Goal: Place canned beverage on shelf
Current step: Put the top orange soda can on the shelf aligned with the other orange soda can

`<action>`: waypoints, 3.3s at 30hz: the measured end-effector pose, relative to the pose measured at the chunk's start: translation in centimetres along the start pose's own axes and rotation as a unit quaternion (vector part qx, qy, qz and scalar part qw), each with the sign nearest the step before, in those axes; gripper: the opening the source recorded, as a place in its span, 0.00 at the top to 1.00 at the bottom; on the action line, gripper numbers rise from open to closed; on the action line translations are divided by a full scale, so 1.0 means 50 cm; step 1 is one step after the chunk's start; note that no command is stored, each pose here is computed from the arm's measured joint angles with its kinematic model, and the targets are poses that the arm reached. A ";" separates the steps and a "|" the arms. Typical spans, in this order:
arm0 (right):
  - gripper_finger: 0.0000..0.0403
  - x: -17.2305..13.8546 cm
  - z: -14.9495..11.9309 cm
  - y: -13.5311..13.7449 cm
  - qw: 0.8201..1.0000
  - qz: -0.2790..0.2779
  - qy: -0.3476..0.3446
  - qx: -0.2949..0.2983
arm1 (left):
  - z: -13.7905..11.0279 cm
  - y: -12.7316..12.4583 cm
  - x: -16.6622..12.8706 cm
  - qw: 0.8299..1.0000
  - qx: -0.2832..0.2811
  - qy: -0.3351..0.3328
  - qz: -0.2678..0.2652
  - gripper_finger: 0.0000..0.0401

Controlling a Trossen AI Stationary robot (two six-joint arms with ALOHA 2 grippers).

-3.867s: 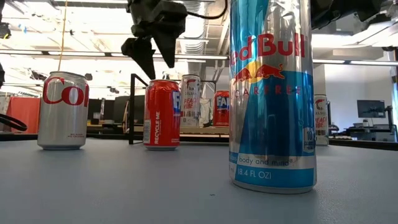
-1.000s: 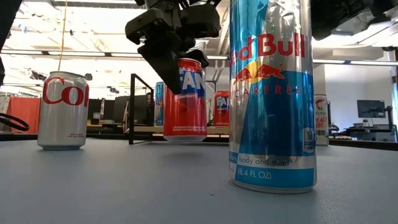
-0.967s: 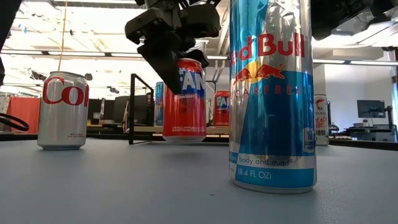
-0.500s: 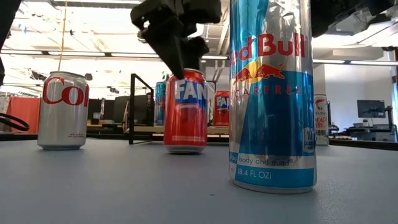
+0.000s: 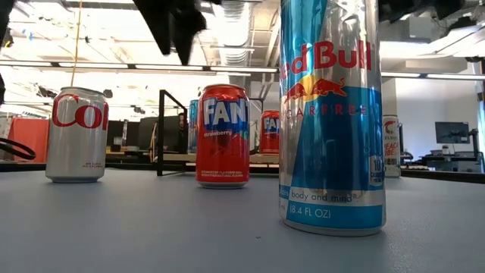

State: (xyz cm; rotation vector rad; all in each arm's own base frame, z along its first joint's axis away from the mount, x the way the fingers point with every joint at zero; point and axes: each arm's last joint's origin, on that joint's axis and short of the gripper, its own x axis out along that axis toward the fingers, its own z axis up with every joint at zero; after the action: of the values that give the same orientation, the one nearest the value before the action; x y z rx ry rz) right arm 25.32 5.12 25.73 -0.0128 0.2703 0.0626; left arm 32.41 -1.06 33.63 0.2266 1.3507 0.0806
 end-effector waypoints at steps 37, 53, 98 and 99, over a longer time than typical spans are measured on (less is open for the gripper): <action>0.33 0.242 0.031 -0.022 0.987 0.006 0.162 -0.005 | -0.529 -0.055 0.074 0.714 -0.160 -0.681 0.011 0.16; 0.33 0.262 0.010 -0.022 0.983 0.007 0.180 -0.021 | -0.521 -0.061 0.107 0.712 -0.174 -0.681 0.003 0.16; 0.52 0.276 -0.010 -0.022 0.981 0.004 0.194 -0.013 | -0.524 -0.067 0.139 0.765 -0.184 -0.617 0.003 0.16; 0.52 0.273 -0.007 -0.023 0.981 0.004 0.194 -0.014 | -0.524 -0.067 0.139 0.766 -0.183 -0.617 0.004 0.16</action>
State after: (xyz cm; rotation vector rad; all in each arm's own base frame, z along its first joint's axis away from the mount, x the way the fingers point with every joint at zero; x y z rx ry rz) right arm 38.42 4.81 21.76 -0.0515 0.6605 0.0711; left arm 8.17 0.01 21.02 -0.0735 -0.0138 0.1625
